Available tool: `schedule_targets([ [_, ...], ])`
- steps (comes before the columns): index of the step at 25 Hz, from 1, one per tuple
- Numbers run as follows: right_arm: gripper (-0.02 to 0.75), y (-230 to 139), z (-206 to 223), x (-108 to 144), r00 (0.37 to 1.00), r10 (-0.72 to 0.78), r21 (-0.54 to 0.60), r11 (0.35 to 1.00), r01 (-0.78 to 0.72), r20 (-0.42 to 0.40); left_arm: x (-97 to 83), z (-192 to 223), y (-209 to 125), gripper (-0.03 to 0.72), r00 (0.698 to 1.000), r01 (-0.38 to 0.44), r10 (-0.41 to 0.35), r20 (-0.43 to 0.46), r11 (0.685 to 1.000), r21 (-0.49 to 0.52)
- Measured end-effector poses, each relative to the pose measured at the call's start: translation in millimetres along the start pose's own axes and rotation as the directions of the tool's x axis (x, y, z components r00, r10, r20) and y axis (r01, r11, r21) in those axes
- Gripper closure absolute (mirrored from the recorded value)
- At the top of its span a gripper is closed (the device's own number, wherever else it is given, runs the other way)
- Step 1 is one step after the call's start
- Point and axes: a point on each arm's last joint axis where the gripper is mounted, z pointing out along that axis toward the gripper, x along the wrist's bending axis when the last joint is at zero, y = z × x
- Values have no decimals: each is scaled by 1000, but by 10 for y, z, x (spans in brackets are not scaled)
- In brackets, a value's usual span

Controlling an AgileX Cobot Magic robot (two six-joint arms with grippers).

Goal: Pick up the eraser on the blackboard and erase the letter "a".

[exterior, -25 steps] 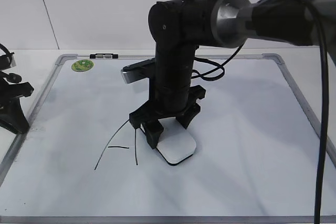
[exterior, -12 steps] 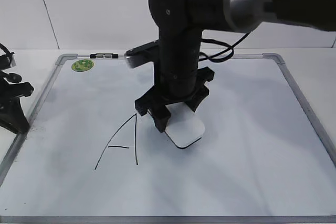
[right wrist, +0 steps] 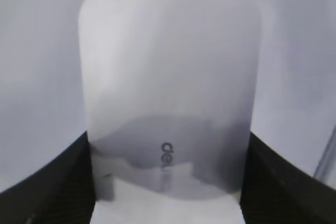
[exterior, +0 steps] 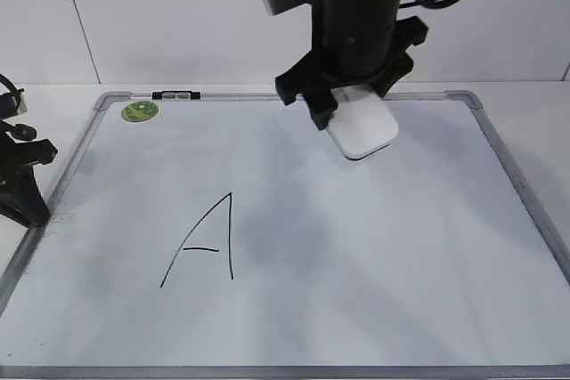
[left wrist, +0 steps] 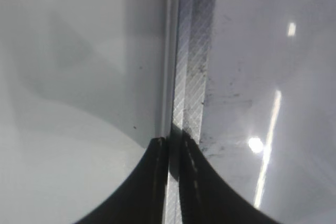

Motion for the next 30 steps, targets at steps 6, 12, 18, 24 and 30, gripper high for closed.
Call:
schedule_targets([
  [6, 207, -28, -280, -394, 989, 117, -74, 991, -110, 91, 0, 0, 0, 654, 1000, 0, 0, 0, 1000, 0],
  [12, 207, -134, -533, -916, 960, 252, -129, 963, -236, 123, 0, 0, 2, 654, 1000, 0, 0, 0, 1000, -2],
  [18, 207, -299, -620, -1313, 925, 346, -134, 935, -327, 155, 0, 0, 2, 654, 1000, 0, 0, 0, 1000, -2],
  [24, 207, -475, -407, -1544, 909, 392, -44, 920, -389, 140, 0, 0, 2, 654, 1000, 0, 0, 0, 1000, -2],
  [30, 207, -739, -121, -1763, 898, 431, 88, 895, -437, 86, 0, 0, 2, 654, 1000, -2, 2, 0, 1000, -2],
])
